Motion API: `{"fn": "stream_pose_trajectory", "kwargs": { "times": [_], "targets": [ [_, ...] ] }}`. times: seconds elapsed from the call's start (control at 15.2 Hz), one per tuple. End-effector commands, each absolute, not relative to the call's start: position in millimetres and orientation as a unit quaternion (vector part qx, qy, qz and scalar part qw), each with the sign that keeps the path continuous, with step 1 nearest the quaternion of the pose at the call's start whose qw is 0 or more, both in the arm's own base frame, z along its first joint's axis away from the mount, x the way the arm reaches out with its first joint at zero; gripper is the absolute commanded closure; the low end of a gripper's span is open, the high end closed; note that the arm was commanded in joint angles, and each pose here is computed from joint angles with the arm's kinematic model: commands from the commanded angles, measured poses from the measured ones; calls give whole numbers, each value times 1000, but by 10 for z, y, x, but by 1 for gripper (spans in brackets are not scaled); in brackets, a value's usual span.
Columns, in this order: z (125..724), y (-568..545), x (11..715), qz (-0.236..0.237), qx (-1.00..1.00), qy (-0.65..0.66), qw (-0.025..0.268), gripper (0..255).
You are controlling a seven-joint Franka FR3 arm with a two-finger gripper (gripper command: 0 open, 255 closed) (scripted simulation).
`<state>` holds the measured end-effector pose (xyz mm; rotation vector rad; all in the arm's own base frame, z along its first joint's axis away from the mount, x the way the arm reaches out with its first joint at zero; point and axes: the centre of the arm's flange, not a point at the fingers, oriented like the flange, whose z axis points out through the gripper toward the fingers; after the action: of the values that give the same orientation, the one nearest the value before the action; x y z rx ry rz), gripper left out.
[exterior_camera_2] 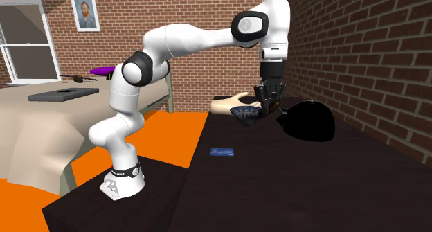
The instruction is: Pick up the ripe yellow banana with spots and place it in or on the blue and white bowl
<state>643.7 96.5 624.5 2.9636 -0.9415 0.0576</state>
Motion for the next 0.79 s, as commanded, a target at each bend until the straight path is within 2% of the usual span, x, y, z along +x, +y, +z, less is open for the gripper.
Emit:
{"fn": "stream_pose_trajectory", "kwargs": {
  "times": [0.0,0.73],
  "targets": [
    [6342,970,6425,18,953,-303,16,255],
    [6415,1993,5819,18,953,-303,16,255]
  ]
}}
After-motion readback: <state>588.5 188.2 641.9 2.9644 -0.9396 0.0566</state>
